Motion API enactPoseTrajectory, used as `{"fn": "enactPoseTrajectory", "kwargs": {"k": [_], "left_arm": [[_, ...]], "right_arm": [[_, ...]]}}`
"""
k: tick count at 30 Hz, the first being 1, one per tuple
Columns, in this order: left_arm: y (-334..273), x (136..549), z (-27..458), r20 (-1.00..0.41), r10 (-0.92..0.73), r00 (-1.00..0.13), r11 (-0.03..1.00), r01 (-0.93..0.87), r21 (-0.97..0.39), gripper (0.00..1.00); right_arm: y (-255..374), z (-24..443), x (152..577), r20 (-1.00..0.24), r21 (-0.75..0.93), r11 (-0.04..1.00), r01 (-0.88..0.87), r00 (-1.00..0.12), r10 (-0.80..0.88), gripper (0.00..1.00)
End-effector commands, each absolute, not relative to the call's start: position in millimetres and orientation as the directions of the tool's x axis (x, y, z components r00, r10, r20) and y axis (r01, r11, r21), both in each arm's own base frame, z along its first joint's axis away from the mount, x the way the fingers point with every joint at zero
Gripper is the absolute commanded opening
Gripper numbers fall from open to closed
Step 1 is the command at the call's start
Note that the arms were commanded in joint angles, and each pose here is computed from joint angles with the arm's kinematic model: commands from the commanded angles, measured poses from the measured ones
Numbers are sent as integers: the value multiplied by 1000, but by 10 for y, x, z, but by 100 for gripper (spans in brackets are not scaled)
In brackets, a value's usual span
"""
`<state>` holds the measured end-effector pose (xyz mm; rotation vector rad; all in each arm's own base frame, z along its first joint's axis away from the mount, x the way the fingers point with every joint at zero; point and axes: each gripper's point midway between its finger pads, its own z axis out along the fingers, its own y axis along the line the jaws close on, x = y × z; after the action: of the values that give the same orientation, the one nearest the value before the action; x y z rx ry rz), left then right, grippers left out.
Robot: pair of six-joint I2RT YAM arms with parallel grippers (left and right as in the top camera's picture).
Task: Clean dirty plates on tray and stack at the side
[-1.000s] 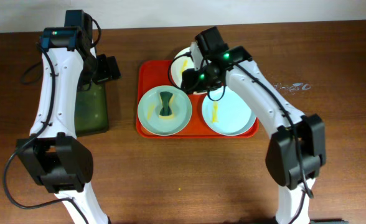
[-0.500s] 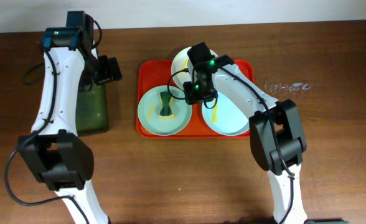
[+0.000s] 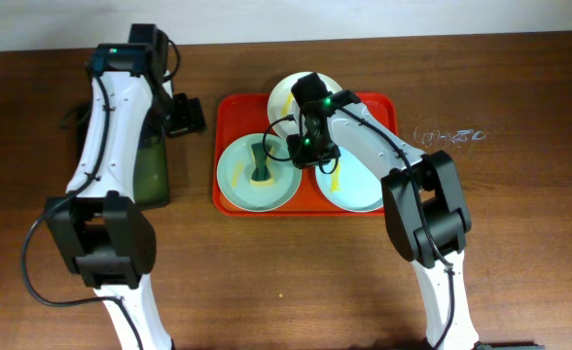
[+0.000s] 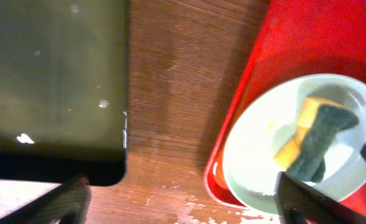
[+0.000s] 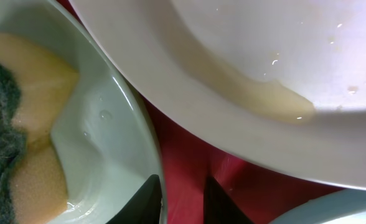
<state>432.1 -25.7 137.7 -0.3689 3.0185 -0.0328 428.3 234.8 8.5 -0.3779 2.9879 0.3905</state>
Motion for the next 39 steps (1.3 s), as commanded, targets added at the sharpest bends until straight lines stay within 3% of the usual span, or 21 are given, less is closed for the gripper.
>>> {"fn": "enactPoseTrajectory", "kwargs": {"k": [1, 3, 5, 7, 11, 13, 16, 17, 25, 32, 39], "left_arm": [[-517, 4341, 1223, -69, -189, -980, 981, -186, -51, 59], [-744, 4370, 1058, -36, -160, -986, 983, -156, -101, 37], [-951, 4380, 867, 4, -135, -991, 980, -134, -148, 35], [-1167, 4358, 601, 64, -105, -992, 975, -115, -189, 40], [-1474, 4306, 283, 126, 12, -992, 951, -27, -308, 31], [-1513, 4328, 220, 126, 18, -992, 944, -25, -328, 33], [-1683, 4339, 271, 76, 138, -988, 896, 92, -435, 49], [-1726, 4330, 293, 64, 166, -984, 879, 118, -462, 50], [-1694, 4266, 315, 66, 220, -973, 872, 166, -461, 44], [-1720, 4299, 430, 54, 224, -973, 869, 175, -462, 54], [-2009, 4195, 234, 51, 264, -963, 883, 220, -414, 55]], "right_arm": [[2344, 13, 4254, -119, 223, 938, -265, -963, -244, 24], [2337, 10, 4240, -112, 222, 939, -264, -963, -244, 24], [2336, 10, 4235, -110, 222, 939, -263, -964, -244, 24], [2333, 9, 4229, -107, 222, 939, -263, -964, -244, 24], [2333, 9, 4230, -108, 222, 939, -263, -964, -244, 24], [2333, 8, 4229, -107, 222, 939, -263, -964, -244, 24], [2334, 10, 4232, -109, 222, 939, -263, -964, -244, 24], [2335, 10, 4233, -109, 222, 939, -263, -964, -244, 24], [2342, 12, 4246, -115, 224, 938, -264, -963, -243, 24], [2356, 17, 4261, -122, 229, 937, -266, -962, -243, 25], [2364, 18, 4263, -124, 232, 935, -267, -962, -244, 25]]}}
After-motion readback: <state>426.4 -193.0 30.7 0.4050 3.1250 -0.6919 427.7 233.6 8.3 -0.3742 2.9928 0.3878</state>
